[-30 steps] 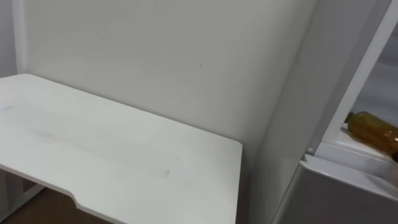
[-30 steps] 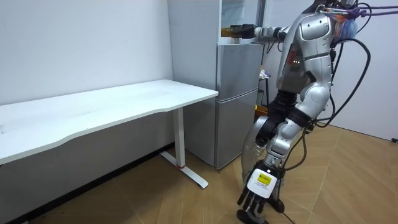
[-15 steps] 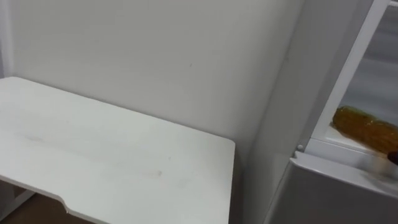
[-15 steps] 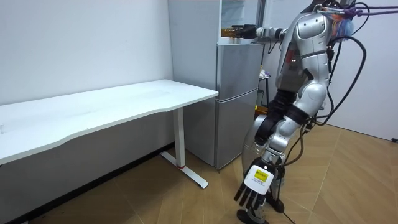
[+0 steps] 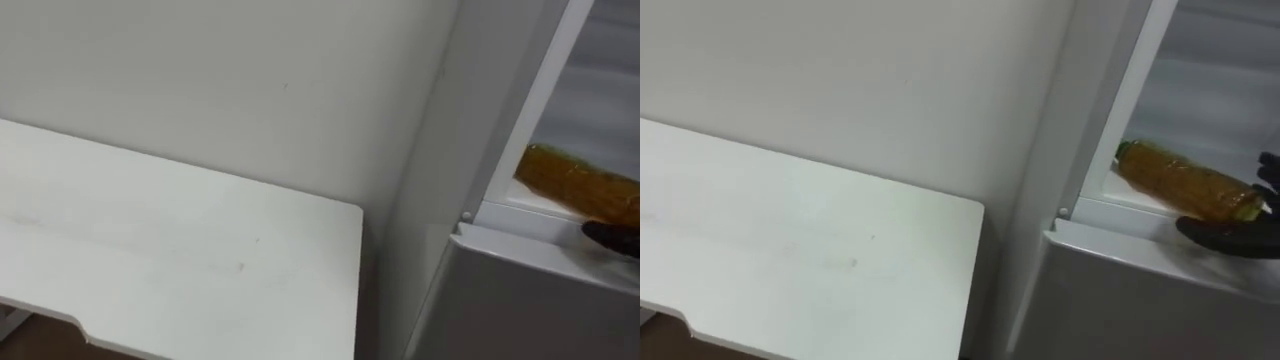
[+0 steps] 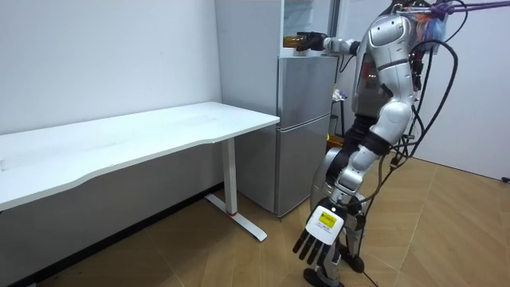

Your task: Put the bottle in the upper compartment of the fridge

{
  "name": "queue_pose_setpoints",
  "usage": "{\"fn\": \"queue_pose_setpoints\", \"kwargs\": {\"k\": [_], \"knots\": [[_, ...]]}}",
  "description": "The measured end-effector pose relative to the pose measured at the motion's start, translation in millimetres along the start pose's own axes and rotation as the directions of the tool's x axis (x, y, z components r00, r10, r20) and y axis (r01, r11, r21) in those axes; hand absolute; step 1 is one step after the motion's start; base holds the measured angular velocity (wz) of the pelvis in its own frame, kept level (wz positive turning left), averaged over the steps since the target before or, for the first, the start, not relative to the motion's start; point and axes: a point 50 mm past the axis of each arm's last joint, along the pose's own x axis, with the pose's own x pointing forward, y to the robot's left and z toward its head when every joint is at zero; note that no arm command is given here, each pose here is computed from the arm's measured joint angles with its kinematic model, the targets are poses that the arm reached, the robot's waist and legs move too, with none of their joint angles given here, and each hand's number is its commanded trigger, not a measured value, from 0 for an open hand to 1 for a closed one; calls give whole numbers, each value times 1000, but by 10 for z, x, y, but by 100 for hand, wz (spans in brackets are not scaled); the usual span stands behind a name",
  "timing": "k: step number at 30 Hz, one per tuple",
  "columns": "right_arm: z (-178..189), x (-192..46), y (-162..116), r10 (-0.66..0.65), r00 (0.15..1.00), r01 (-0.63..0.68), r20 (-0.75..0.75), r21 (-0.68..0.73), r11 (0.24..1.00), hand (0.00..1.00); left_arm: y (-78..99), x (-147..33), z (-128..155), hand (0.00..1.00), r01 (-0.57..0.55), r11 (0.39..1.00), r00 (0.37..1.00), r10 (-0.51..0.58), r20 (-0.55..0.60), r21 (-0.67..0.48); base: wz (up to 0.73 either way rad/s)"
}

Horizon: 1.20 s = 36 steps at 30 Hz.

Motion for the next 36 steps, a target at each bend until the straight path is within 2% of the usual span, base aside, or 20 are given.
{"fn": "queue_pose_setpoints", "kwargs": {"k": [4,8,13,18,22,28,36], "knots": [[174,-83,194,-79,991,81,107,-11,997,0,-96,-14,2,0,7,1000,1000,-7,13,-3,-9],[336,-262,296,-89,971,98,223,-32,995,0,-127,-29,-16,0,13,1000,999,-13,29,-5,0],[469,-405,412,-126,932,150,341,-45,988,0,-274,-62,-37,0,36,999,998,-35,44,-28,-4],[542,-475,399,-164,903,178,398,1,984,0,-331,-73,-37,0,63,997,996,-60,59,-43,-2],[679,-613,435,-153,864,152,479,42,987,0,-400,-87,-38,0,83,993,995,-77,67,-88,-9],[884,-860,435,-156,793,124,590,95,988,0,-415,-90,-166,0,75,993,997,-73,30,-86,-9],[993,-1030,354,-236,729,142,643,195,970,0,-425,-76,-185,0,68,994,998,-67,14,-80,-4]]}}
